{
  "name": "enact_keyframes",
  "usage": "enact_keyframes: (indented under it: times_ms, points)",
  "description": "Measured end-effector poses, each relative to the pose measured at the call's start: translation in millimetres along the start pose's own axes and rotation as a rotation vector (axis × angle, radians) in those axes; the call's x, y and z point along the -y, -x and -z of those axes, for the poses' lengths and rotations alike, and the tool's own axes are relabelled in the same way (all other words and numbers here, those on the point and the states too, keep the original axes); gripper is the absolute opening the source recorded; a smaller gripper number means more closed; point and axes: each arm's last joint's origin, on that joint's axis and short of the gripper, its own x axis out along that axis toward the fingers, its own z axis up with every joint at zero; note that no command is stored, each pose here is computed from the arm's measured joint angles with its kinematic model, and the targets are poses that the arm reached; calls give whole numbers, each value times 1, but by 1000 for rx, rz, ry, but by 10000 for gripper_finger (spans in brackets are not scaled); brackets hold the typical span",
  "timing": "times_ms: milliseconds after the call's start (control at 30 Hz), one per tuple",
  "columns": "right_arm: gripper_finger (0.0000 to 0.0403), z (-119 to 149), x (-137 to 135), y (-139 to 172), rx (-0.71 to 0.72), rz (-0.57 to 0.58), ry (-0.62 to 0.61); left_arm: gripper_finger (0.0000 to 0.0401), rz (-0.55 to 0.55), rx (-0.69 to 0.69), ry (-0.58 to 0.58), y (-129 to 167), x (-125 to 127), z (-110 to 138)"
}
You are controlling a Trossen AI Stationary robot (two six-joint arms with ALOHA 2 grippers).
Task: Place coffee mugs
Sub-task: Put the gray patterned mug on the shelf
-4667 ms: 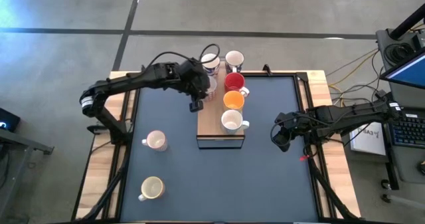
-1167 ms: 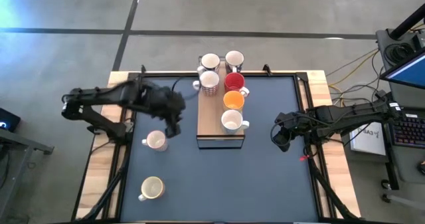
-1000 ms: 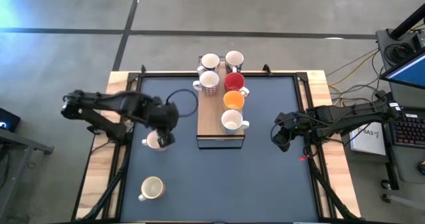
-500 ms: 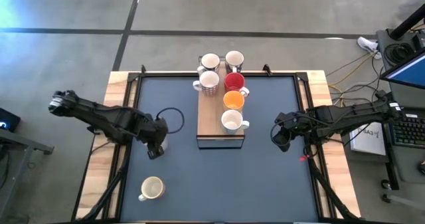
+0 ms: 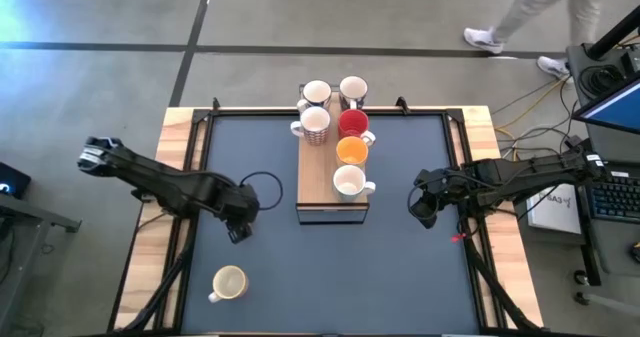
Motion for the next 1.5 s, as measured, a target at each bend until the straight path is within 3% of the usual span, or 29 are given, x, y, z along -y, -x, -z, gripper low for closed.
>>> enact_keyframes:
  times_ms: [267,567,767,1233,1367,1500]
  points:
    - [61,0,0,0,0,0,0,89,-16,-11,-18,-4,3,-3]
    - [61,0,0,0,0,0,0,89,55,51,35,16,-1,0]
    - [61,0,0,0,0,0,0,89,111,16,46,16,3,3]
    - [61,0,0,0,0,0,0,124,-3,-39,29,-4,10,-3]
    - [61,0,0,0,0,0,0,100,-18,-53,-17,-12,15,-7]
    - [61,0,0,0,0,0,0,39,-30,-68,-44,-19,19,-10]
